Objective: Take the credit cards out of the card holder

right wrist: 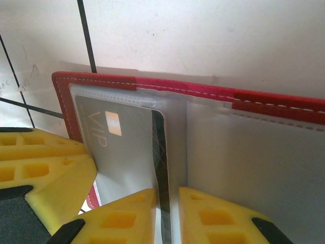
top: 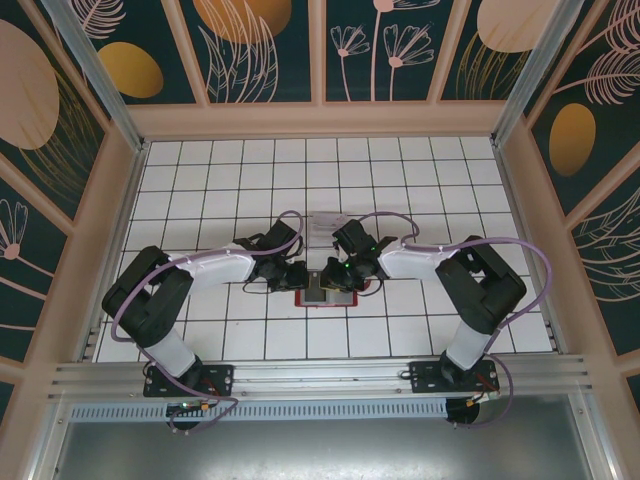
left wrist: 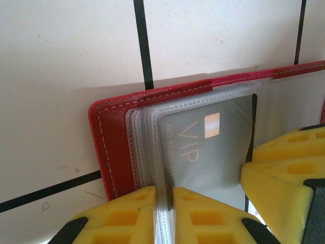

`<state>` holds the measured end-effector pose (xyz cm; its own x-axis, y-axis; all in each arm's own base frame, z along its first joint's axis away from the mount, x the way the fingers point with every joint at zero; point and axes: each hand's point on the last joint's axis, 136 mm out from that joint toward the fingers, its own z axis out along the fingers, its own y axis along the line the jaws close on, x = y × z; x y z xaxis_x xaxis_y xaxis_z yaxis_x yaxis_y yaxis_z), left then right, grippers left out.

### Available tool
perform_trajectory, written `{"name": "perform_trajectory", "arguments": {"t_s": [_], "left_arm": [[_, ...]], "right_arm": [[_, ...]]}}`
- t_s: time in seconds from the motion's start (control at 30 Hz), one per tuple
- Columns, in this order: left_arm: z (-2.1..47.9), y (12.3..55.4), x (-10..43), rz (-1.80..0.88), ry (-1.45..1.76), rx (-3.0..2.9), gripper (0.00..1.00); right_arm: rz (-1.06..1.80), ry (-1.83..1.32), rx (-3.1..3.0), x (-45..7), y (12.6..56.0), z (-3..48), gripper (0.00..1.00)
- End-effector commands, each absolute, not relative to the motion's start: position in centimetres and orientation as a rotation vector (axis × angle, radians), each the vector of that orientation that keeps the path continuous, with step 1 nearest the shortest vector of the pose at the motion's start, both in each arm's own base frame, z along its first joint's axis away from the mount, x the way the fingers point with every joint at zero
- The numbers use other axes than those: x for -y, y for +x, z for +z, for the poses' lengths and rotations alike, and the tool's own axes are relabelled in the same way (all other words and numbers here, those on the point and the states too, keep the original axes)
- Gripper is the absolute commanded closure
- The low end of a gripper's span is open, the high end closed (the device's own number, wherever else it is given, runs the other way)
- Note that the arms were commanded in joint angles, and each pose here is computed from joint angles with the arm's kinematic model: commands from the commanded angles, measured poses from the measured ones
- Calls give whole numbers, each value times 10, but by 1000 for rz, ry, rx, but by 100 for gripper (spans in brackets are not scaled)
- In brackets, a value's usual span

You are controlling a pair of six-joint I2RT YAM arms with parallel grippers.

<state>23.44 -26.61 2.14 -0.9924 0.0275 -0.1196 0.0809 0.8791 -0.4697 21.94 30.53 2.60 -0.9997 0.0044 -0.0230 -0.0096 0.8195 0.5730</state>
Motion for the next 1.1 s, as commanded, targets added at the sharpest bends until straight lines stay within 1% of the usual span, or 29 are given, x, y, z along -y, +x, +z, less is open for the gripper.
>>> {"name": "perform_trajectory", "arguments": {"t_s": [0.0, 0.5, 0.87, 1.07], "left_arm": [[3, 222, 253, -628, 100, -3021, 84], [7, 223, 254, -622, 98, -3019, 81], [7, 223, 255, -620, 101, -3020, 81], [7, 222, 254, -616, 98, -3021, 81]], "right_arm": [[974, 5, -2974, -306, 219, 22, 80], [1053, -18, -2912, -313, 222, 46, 82], [1043, -24, -2907, -312, 223, 52, 82], [1098, -39, -2873, -316, 223, 58, 82]]}}
